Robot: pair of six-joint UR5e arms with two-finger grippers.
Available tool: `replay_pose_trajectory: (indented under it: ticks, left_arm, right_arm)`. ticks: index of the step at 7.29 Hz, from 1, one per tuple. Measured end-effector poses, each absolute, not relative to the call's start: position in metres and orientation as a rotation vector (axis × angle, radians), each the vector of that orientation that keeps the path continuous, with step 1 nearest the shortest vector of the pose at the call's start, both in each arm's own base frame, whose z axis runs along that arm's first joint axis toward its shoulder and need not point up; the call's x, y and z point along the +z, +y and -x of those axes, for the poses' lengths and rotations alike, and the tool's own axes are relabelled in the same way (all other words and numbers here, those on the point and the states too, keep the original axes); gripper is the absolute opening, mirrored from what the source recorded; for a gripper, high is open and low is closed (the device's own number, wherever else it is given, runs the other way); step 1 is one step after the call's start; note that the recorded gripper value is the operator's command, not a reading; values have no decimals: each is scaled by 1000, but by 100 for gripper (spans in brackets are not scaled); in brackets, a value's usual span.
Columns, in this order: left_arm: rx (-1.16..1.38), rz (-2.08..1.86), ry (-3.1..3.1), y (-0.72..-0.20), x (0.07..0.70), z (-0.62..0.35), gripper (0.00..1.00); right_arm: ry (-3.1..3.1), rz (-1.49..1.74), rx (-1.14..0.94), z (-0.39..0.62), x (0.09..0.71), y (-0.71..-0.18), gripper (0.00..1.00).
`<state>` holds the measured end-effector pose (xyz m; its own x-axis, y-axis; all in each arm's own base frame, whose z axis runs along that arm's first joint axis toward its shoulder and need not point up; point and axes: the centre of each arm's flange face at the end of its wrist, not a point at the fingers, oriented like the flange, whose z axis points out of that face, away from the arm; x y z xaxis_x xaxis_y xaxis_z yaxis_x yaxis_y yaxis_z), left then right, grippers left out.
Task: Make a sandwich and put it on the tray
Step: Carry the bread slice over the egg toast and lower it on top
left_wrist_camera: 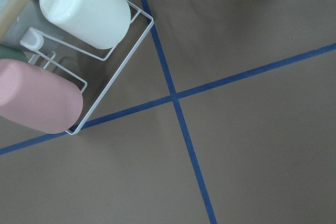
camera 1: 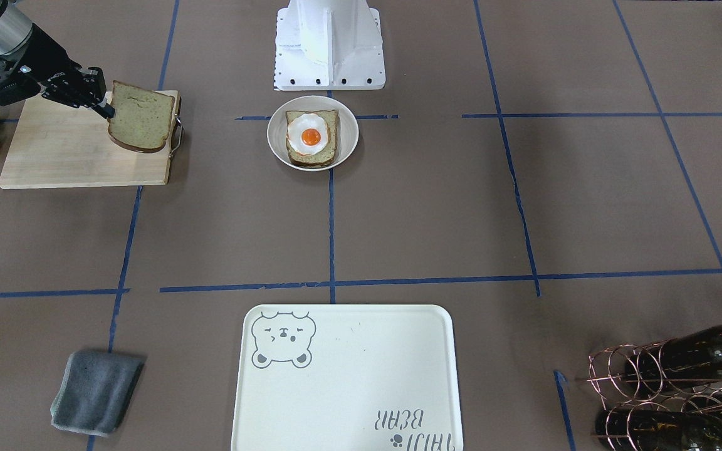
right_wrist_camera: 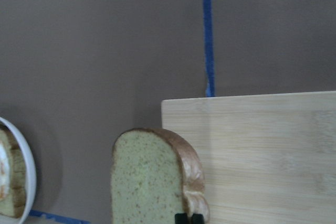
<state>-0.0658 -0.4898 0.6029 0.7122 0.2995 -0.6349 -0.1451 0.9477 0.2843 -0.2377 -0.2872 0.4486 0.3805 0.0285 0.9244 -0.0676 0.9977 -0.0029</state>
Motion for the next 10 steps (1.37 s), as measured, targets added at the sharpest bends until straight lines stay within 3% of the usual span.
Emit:
replay_pose_trajectory:
  ticks: [5,10]
  left_arm:
    - [248,-219,739,-489,604,66,100]
    - [247,-218,739,-489,604,66,100]
  right_arm:
    - [-1414,-83,-5,323,337,-329,0]
    - [-1454,-78,25,454,293,-275,0]
